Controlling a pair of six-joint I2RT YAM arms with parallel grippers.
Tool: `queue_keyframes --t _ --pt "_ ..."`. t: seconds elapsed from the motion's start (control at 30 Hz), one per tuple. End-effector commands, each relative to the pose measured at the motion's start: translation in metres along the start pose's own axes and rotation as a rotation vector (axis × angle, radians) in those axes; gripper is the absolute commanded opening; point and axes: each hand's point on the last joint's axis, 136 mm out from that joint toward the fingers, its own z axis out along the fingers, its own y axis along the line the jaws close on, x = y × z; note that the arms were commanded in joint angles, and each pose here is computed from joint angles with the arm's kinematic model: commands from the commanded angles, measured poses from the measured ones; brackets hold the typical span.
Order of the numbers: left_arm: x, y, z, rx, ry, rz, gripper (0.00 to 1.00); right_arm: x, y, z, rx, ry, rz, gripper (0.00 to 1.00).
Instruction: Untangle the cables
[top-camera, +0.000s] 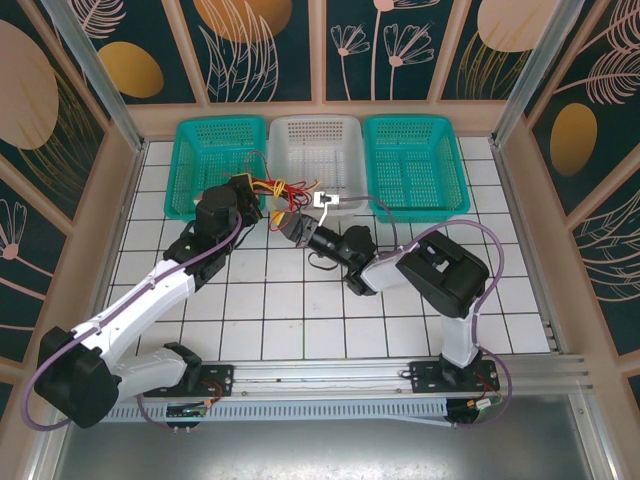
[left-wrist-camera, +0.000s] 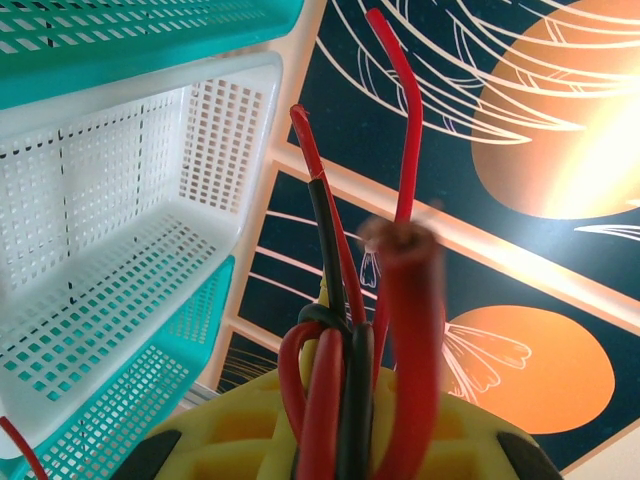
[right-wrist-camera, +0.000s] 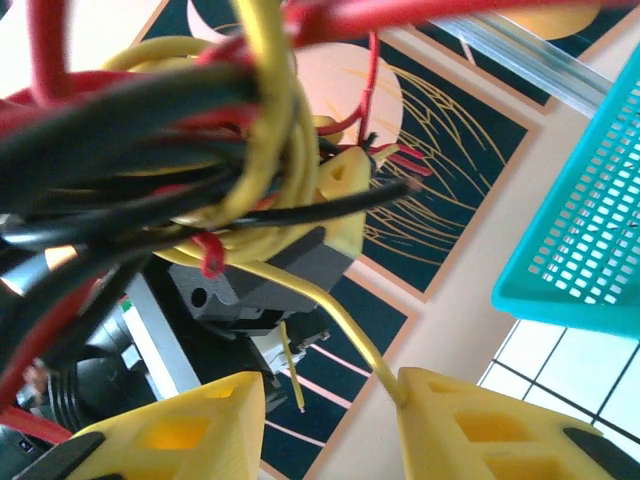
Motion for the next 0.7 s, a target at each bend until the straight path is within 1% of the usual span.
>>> queue_keyframes --t 0.0,0.1,0.13,0.23,0.37,0.53,0.67 --pt "0.011 -0.02 -0.005 0.044 0.042 -0.382 0.0 -0.009 0.021 0.01 -0.067 -0.004 -0.034 0.36" --pt "0.012 -0.02 -0.004 0.041 0.045 -0.377 0.0 -0.012 0.022 0.009 -0.065 -0.012 -0.043 0.3" --pt "0.013 -0.02 -0.004 0.042 0.046 -0.377 0.0 -0.012 0.023 0.008 -0.065 -0.011 -0.047 0.25" --pt "0.014 -0.021 -0.003 0.048 0.052 -0.382 0.0 -0.01 0.026 0.008 -0.067 -0.003 -0.052 0.12" --pt "0.015 -0.026 -0.002 0.071 0.062 -0.399 0.0 -0.002 0.026 0.006 -0.058 0.014 -0.047 0.0" --pt "0.014 -0.036 -0.001 0.113 0.043 -0.378 0.0 0.008 0.035 -0.01 -0.04 0.002 -0.029 0.0" --pt "0.007 -0.041 0.003 0.157 -0.005 -0.288 0.0 0.029 0.052 -0.018 0.002 0.035 -0.052 0.0"
